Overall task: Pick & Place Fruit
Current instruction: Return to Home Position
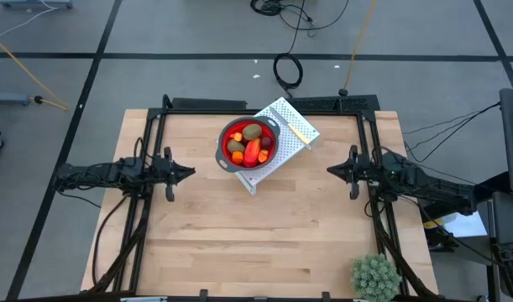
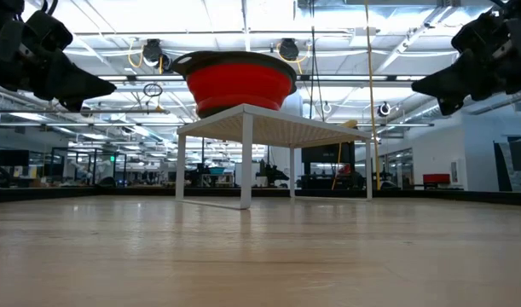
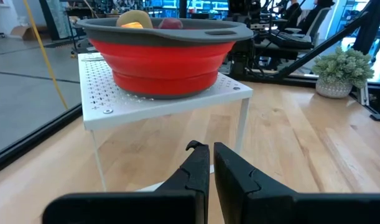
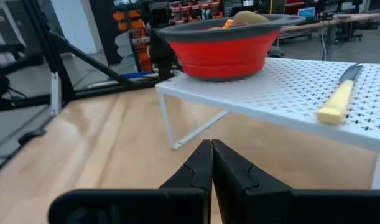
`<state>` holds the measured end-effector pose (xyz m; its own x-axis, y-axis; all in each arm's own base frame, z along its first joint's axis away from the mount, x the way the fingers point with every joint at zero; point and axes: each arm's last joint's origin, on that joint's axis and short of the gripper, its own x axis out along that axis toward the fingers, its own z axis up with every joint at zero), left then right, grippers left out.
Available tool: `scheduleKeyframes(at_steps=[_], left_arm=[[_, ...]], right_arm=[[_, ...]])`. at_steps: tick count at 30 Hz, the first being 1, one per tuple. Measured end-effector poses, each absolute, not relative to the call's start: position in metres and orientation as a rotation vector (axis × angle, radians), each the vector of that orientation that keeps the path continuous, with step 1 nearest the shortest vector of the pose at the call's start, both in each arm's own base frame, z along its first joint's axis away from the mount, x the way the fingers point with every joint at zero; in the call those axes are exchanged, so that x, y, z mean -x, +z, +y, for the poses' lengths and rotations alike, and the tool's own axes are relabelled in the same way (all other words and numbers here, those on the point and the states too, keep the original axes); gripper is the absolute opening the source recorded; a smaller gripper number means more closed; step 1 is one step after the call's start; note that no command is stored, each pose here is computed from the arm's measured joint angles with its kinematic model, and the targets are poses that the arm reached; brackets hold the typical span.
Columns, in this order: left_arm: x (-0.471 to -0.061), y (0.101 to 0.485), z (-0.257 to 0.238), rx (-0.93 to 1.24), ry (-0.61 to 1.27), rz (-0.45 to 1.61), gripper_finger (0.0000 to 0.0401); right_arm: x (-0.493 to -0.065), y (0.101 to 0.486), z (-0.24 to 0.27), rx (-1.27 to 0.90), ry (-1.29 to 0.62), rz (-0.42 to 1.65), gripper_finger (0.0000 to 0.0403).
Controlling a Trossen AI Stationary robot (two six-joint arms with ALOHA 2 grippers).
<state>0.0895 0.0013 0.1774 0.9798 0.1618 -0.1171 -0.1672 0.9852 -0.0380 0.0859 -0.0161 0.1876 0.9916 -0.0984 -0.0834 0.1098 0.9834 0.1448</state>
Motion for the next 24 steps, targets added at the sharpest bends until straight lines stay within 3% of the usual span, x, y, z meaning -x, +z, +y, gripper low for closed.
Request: scheduleKeyframes(at_steps=[6, 24], left_arm=[[-0.0895, 0.1775, 0.0014, 0.042, 0.166, 0.114, 0.0021], [-0.0895, 0.1776, 0.0014, 0.041, 0.165, 0.113, 0.0021]], right_arm=[[-0.0854, 0.1851, -0.0183, -0.115, -0.183, 0.1, 0.0], [-0.0855, 0.1859, -0.0183, -0.126, -0.181, 0.091, 0.0]])
